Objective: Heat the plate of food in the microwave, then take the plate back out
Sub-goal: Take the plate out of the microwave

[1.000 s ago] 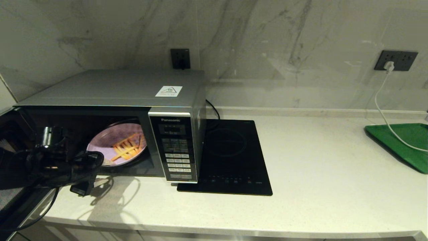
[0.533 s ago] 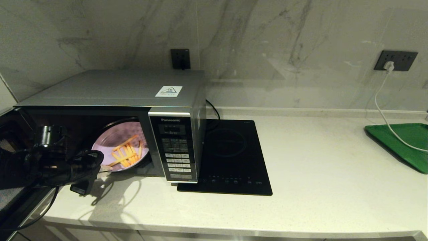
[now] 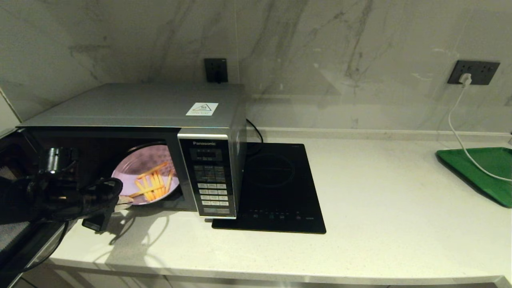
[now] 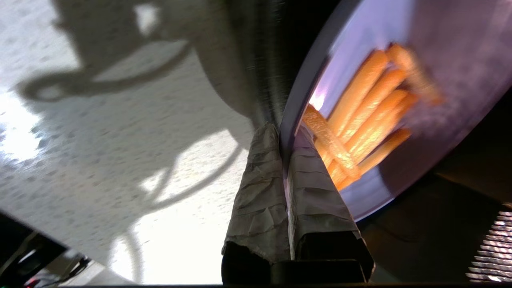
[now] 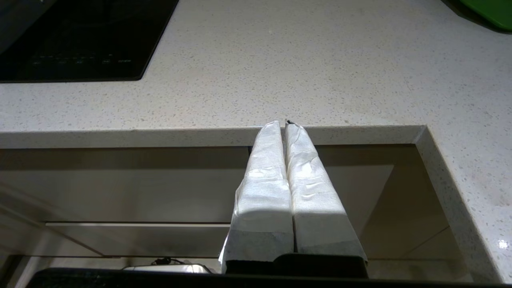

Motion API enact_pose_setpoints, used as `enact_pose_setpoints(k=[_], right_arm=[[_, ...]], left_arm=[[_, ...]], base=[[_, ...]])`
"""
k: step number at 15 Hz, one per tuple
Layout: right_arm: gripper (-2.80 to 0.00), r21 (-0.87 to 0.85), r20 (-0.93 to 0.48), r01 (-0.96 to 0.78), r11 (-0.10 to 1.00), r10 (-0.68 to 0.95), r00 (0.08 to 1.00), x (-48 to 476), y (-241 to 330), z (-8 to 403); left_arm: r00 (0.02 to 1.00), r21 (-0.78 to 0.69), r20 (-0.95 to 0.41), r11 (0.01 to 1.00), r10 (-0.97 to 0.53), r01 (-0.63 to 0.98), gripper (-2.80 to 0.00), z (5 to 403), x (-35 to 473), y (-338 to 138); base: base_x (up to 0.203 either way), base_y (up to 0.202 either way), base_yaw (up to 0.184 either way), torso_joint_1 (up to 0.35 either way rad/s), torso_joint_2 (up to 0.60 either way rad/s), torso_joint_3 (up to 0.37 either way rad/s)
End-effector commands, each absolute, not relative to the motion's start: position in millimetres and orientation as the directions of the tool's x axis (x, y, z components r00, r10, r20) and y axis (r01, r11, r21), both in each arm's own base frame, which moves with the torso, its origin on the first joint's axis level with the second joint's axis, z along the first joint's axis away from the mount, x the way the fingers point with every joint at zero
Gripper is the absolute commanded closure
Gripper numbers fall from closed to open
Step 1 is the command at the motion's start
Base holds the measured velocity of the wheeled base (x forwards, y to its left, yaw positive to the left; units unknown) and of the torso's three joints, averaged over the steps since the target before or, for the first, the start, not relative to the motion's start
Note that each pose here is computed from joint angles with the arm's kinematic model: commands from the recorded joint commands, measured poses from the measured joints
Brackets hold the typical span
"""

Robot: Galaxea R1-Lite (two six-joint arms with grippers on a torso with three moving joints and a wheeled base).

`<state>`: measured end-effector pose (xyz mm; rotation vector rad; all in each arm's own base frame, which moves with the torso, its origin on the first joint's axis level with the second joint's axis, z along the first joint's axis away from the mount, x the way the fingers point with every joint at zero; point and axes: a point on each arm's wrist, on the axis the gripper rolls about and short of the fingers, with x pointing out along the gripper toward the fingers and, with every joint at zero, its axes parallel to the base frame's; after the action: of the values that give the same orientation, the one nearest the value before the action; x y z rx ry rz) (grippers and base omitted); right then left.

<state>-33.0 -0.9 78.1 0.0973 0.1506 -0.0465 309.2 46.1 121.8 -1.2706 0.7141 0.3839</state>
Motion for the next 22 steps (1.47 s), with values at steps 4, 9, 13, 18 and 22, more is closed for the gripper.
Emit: enact_pose_setpoints(k=[4, 9, 13, 18, 22], right_arm=[[0.0, 0.094, -0.156, 0.053, 0.994, -0.038, 0.987, -32.9, -0.9, 77.8], [0.0, 0.094, -0.156, 0.053, 0.994, -0.038, 0.987, -32.9, -0.9, 77.8], [0.0, 0.094, -0.155, 0.053, 0.994, -0.038, 0.987, -32.9, -0.9, 77.9], [0.0, 0.094, -0.153, 0.053, 0.994, -0.038, 0.987, -33.1, -0.9, 78.0], [0.0, 0.094, -0.154, 0.053, 0.994, -0.038, 0.987, -33.0, -0.9, 78.1]], left_arm=[[0.779, -0.775, -0.615, 0.279, -0.124, -0.567, 0.0, 157.8, 310.8, 44.5], [0.77, -0.765, -0.627, 0.279, -0.117, -0.58, 0.0, 161.5, 304.2, 44.2], [0.738, -0.722, -0.667, 0.331, -0.101, -0.608, 0.0, 161.0, 278.3, 48.7], [0.733, -0.702, -0.675, 0.383, -0.088, -0.601, 0.0, 160.9, 240.8, 46.3], [0.684, -0.631, -0.722, 0.504, -0.103, -0.59, 0.0, 159.0, 197.3, 36.7]], base=[[0.0, 0.0, 0.0, 0.0, 0.0, 0.0], [0.0, 0.0, 0.0, 0.0, 0.0, 0.0], [0.0, 0.0, 0.0, 0.0, 0.0, 0.0], [0.0, 0.0, 0.0, 0.0, 0.0, 0.0], [0.0, 0.0, 0.0, 0.0, 0.0, 0.0]])
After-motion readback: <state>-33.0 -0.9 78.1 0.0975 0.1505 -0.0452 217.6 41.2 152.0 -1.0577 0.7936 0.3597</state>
